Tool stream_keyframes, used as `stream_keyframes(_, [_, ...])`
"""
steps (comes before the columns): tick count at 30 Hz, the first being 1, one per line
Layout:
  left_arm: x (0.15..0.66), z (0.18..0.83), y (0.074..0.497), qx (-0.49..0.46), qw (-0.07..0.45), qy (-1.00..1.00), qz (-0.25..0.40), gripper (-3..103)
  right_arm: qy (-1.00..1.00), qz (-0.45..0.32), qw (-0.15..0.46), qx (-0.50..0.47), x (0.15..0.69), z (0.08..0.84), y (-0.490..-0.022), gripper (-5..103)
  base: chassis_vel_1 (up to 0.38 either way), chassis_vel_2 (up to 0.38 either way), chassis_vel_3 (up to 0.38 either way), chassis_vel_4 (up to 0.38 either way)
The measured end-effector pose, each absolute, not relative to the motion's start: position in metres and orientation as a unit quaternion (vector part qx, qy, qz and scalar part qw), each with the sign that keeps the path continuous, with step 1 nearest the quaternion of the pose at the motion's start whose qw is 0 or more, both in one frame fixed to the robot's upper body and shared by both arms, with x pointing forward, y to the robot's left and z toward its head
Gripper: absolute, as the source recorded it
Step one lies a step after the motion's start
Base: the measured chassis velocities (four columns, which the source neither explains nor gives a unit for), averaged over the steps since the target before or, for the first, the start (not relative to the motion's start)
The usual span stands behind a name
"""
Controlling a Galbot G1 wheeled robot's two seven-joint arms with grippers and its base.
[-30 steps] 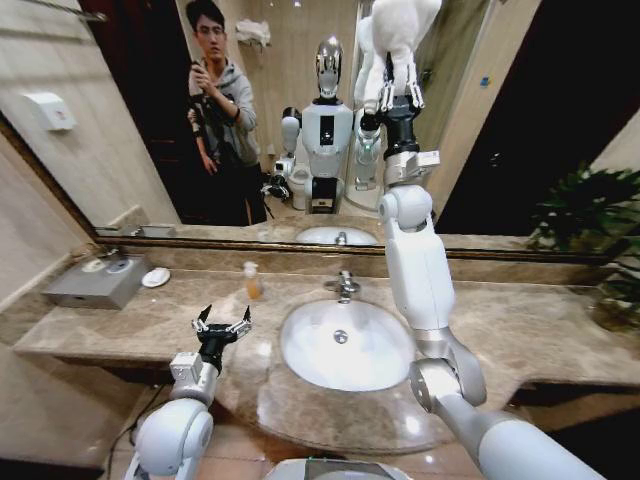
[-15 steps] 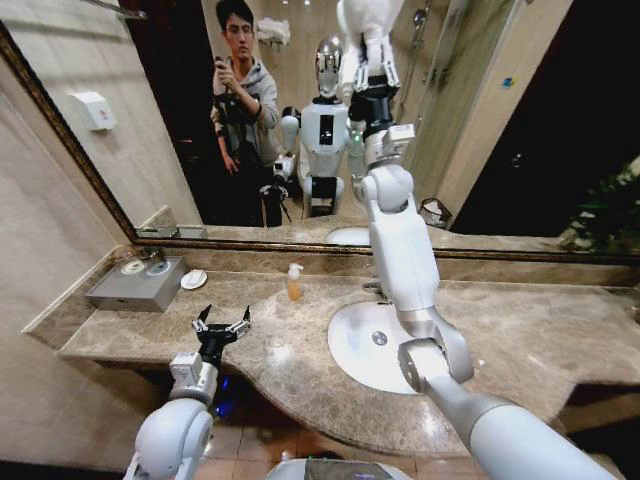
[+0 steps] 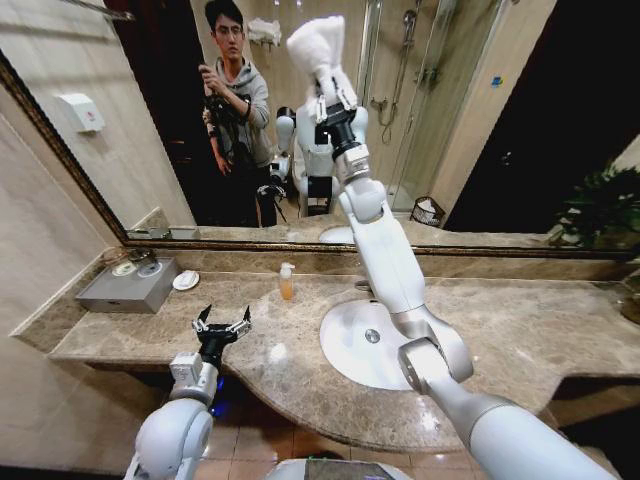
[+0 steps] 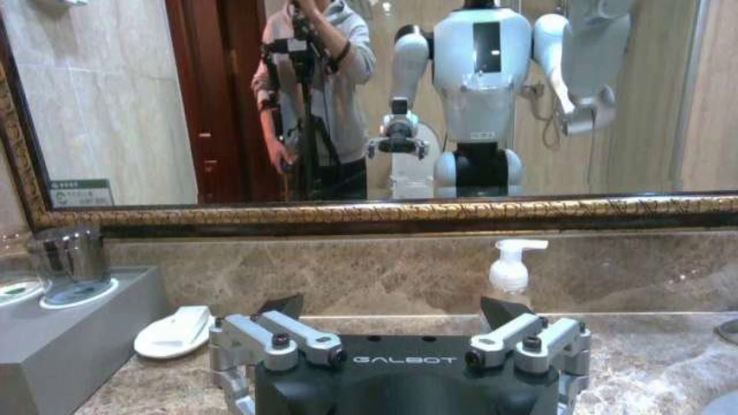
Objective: Pick up the towel from the sink counter and wipe the mirror surface.
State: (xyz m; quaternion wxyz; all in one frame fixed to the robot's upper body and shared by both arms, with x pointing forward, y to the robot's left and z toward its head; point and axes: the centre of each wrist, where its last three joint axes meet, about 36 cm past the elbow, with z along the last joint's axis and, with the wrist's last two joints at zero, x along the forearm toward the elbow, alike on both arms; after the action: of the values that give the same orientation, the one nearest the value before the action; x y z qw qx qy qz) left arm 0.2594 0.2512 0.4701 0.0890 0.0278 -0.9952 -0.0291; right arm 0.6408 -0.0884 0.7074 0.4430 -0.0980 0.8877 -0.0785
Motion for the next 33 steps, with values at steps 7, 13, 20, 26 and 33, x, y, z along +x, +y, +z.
stream_keyframes(7, [0.259,0.470,0.251,0.028,0.089,-0.995,-0.029,100,0.893,-0.011,0.450,-0.006,0.643,0.727,-0.163,17,0.000,0.000,0.000,0.000])
stream_keyframes(13, [0.259,0.470,0.251,0.028,0.089,-0.995,-0.029,100,0.892,0.012,0.450,0.035,0.649,0.738,-0.203,17,0.000,0.000,0.000,0.000])
stream_keyframes(20, [0.259,0.470,0.251,0.028,0.089,-0.995,-0.029,100,0.890,-0.034,0.453,-0.028,0.650,0.728,-0.149,17,0.000,0.000,0.000,0.000])
stream_keyframes(26, [0.259,0.470,0.251,0.028,0.089,-0.995,-0.029,100,0.881,-0.108,0.445,-0.120,0.649,0.705,-0.088,17,0.000,0.000,0.000,0.000])
stream_keyframes(33, [0.259,0.470,0.251,0.028,0.089,-0.995,-0.029,100,0.882,-0.140,0.425,-0.150,0.659,0.678,-0.070,17,0.000,0.000,0.000,0.000])
